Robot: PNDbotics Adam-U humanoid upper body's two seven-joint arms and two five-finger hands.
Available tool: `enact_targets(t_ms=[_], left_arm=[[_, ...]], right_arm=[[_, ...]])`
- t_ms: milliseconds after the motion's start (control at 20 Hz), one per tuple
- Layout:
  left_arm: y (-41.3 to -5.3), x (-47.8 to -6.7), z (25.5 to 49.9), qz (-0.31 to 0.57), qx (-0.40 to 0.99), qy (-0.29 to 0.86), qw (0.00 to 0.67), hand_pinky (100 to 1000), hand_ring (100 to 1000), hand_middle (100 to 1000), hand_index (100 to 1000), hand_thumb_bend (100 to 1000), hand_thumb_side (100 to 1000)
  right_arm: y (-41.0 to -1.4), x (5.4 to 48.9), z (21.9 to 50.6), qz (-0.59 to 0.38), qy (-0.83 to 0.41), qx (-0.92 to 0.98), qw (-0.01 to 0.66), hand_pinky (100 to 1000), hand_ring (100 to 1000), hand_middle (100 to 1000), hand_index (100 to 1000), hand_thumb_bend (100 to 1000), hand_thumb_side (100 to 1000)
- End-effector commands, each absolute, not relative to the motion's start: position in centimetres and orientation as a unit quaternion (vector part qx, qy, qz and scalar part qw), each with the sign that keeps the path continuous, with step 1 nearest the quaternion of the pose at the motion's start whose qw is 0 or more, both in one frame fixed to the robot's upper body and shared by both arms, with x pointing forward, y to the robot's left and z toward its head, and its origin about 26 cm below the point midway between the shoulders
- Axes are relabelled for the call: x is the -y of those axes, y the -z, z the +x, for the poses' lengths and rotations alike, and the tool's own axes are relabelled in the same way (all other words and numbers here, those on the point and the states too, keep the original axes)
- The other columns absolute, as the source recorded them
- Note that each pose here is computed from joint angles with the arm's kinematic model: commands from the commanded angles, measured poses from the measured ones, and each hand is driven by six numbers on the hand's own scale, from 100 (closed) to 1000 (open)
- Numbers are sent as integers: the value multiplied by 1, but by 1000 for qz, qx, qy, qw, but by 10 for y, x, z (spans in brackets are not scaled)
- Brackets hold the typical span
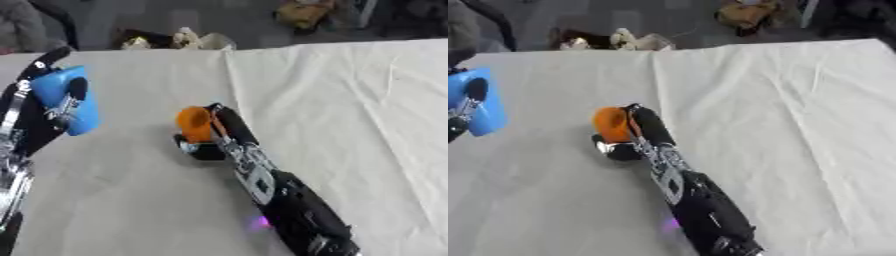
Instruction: Pour the contents of one cup into another cup.
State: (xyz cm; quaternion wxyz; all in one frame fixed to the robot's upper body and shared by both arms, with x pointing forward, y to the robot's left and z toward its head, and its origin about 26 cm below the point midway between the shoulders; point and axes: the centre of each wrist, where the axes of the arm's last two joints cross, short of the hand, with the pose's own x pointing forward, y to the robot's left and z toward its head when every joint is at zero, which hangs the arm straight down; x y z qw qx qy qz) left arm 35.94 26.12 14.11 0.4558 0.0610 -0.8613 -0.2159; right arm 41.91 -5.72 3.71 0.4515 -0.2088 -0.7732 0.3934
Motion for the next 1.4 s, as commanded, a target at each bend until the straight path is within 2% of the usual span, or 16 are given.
enact_targets(t_ms=[50, 750, 1400], left_arm=[[-153, -263, 359, 67, 868, 228, 437, 100, 177, 259, 901, 100, 537], [-140, -258, 353, 55, 853, 308, 417, 100, 165, 247, 857, 100, 517], [-137, -239, 349, 55, 875, 377, 299, 100, 161, 248, 806, 100, 570]], right_arm=[[-52, 55, 423, -213, -372, 788, 443, 601, 589, 133, 274, 100, 174], [-120, 72, 450, -259, -367, 798, 401, 599, 569, 126, 269, 100, 100], [-192, 54, 455, -275, -415, 810, 311, 612, 564, 138, 285, 100, 100]])
